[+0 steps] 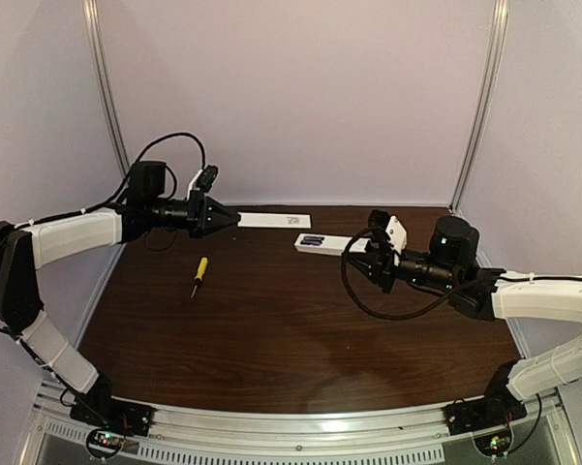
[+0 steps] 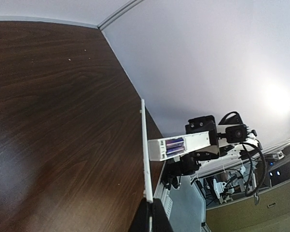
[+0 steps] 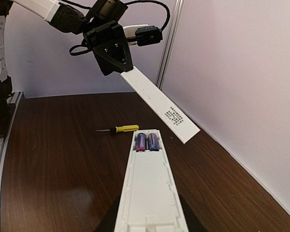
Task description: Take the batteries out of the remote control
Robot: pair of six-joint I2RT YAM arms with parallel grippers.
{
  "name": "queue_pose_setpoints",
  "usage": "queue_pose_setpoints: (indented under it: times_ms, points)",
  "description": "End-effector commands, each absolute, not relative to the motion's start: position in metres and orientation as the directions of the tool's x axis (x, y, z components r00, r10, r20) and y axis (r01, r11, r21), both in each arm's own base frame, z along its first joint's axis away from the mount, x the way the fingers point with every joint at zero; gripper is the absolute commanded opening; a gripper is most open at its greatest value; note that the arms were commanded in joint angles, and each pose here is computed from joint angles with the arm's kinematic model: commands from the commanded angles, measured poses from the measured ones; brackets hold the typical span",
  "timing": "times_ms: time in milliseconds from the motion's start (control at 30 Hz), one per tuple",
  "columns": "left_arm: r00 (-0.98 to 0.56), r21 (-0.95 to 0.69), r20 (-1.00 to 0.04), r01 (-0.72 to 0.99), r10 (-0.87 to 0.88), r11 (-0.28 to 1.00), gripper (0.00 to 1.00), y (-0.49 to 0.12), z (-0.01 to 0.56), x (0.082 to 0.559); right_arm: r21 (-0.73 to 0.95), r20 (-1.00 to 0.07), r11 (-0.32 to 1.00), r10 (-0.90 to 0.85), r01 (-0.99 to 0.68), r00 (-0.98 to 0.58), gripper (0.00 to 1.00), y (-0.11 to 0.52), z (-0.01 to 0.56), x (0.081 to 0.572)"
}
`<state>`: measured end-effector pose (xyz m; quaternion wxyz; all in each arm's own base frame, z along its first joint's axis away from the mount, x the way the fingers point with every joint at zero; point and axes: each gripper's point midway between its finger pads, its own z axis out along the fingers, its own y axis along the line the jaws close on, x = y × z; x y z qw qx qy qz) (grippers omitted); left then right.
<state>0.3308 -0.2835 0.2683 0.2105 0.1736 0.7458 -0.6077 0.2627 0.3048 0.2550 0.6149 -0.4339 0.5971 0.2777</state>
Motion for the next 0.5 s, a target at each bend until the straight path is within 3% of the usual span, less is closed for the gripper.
queue_pose_setpoints:
  times_ms: [0, 267, 467]
  points:
    - [-0.846, -0.808, -0.531, 0.486, -0.052, 0.332, 0.00, -0.273, 0.236, 0.346, -0.204, -0.978, 0.510, -0.145, -0.835, 0.150, 0.00, 0.299, 0.264, 0.266]
    - [-0.865, -0.799, -0.485, 0.380, -0.126, 0.466, 0.00, -0.263, 0.190, 0.369, -0.181, -0.983, 0.522, -0.113, -0.833, 0.143, 0.00, 0.296, 0.270, 0.264]
    - [-0.884, -0.834, -0.428, 0.307, -0.187, 0.459, 0.00, -0.265, 0.161, 0.381, -0.152, -0.988, 0.528, -0.079, -0.836, 0.130, 0.00, 0.293, 0.271, 0.261]
